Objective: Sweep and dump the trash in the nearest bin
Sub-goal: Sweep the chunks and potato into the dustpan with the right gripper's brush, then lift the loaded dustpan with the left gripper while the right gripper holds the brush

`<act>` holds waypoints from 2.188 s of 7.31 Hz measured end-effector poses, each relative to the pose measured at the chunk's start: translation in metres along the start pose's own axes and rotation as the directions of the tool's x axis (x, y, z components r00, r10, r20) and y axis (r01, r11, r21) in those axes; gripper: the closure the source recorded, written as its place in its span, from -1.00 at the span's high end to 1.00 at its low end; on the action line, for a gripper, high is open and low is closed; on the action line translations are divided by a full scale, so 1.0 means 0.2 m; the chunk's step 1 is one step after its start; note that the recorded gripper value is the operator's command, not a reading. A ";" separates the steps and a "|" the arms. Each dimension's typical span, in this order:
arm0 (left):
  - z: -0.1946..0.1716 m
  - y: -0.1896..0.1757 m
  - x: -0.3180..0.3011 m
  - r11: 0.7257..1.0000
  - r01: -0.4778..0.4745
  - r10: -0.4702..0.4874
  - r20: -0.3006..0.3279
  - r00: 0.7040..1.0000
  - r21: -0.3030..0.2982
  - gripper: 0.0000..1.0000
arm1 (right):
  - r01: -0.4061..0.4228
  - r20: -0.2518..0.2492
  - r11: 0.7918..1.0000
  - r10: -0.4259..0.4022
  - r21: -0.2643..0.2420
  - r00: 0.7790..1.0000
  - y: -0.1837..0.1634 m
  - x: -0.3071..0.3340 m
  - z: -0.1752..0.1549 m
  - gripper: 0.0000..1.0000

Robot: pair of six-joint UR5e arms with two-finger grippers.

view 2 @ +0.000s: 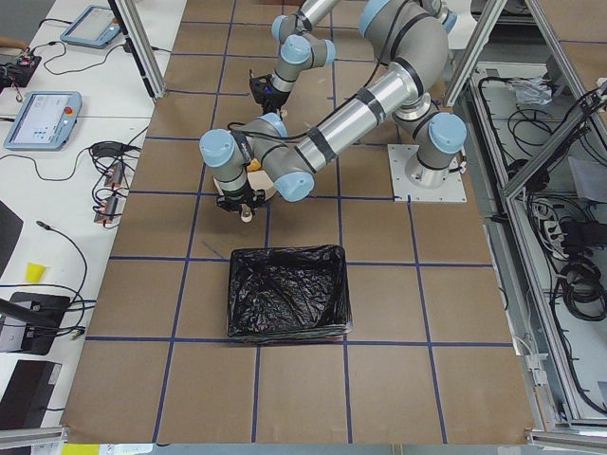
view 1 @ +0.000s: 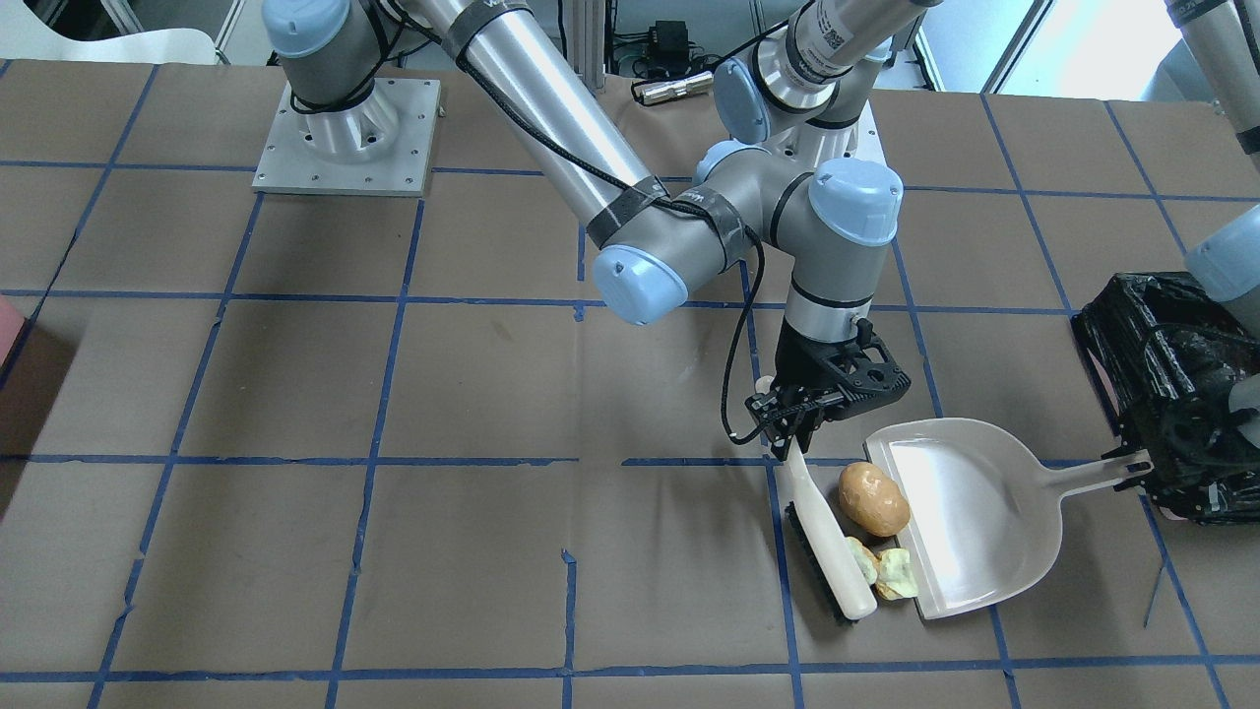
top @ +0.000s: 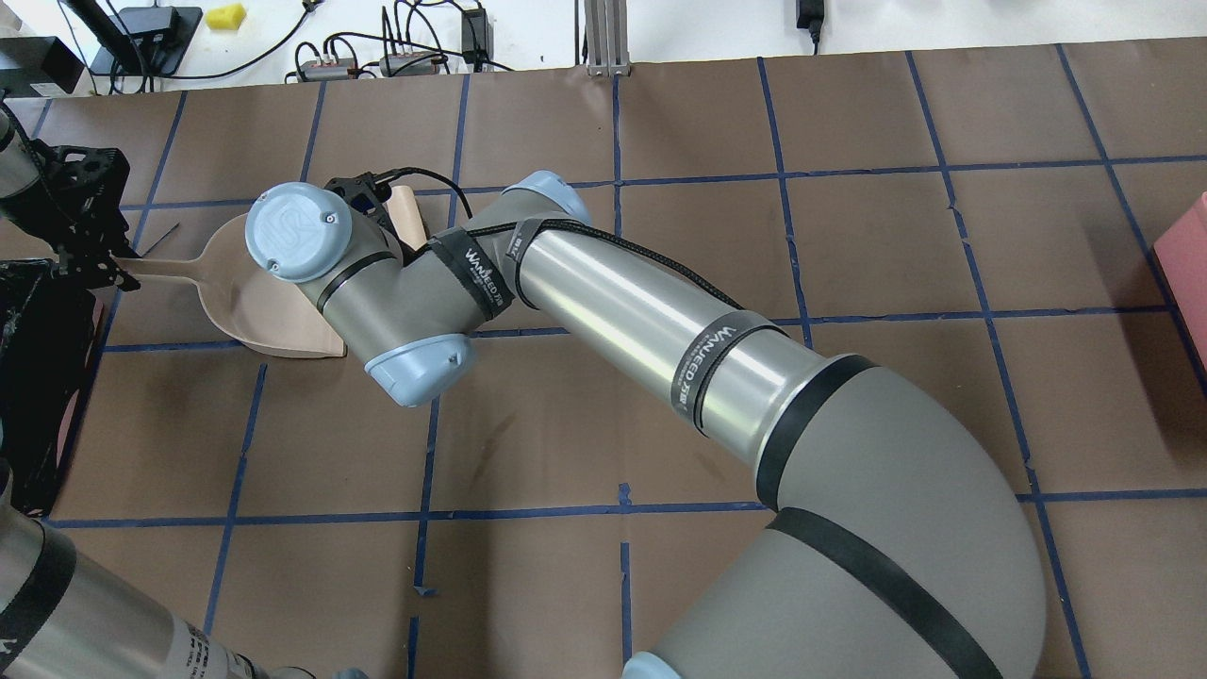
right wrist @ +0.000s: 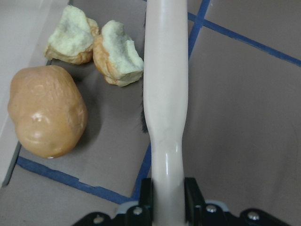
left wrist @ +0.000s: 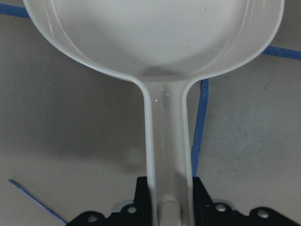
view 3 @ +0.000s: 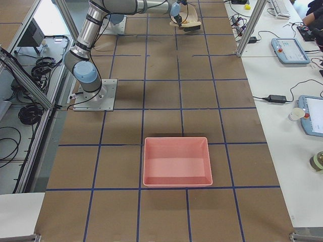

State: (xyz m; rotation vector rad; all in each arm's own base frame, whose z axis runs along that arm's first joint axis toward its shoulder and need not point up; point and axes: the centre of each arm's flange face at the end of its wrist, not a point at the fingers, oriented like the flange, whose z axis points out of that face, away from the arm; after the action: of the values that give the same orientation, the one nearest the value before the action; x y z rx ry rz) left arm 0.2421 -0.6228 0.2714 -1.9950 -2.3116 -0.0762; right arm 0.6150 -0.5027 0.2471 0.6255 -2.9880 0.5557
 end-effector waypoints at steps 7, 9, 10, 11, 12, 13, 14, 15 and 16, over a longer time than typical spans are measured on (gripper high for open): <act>0.00 0.00 0.00 1.000 0.004 -0.004 0.002 1.000 0.001 -0.86 | -0.217 0.209 0.976 0.219 -0.035 0.953 0.06 -0.48 -0.18 -0.59; 0.00 0.00 0.00 1.000 0.005 -0.005 0.003 1.000 0.004 -0.86 | -0.311 0.242 0.946 0.324 -0.089 0.915 0.07 -0.52 -0.25 -0.59; 0.00 -0.01 0.00 1.000 0.005 -0.006 0.008 1.000 0.022 -0.86 | -0.342 0.248 0.932 0.361 -0.120 0.899 0.07 -0.52 -0.30 -0.59; 0.03 -0.02 0.00 0.998 0.010 -0.011 0.013 1.000 0.063 -0.86 | -0.360 0.253 0.923 0.384 -0.139 0.888 0.06 -0.50 -0.38 -0.59; 0.07 -0.02 0.00 0.994 0.019 -0.021 0.013 1.000 0.109 -0.86 | -0.373 0.261 0.916 0.399 -0.147 0.879 0.03 -0.46 -0.46 -0.59; 0.10 -0.03 0.01 0.989 0.028 -0.029 0.010 1.000 0.145 -0.86 | -0.382 0.271 0.913 0.408 -0.146 0.872 0.00 -0.41 -0.52 -0.59; 0.11 -0.03 0.01 0.986 0.034 -0.036 0.008 0.999 0.164 -0.86 | -0.384 0.277 0.914 0.407 -0.136 0.871 -0.03 -0.35 -0.55 -0.59; 0.12 -0.03 0.01 0.984 0.039 -0.041 0.008 0.999 0.175 -0.86 | -0.371 0.275 0.921 0.389 -0.117 0.879 -0.08 -0.26 -0.57 -0.59; 0.12 -0.02 0.01 0.982 0.043 -0.046 0.009 0.999 0.185 -0.86 | -0.344 0.253 0.934 0.357 -0.097 0.899 -0.13 -0.14 -0.57 -0.59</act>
State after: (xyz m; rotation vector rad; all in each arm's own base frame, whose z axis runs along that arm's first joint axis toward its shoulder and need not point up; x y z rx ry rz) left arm 0.2362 -0.6184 0.2478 -1.8601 -2.2779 0.1441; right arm 0.6463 -0.4733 0.3600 0.1609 -3.3861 0.4376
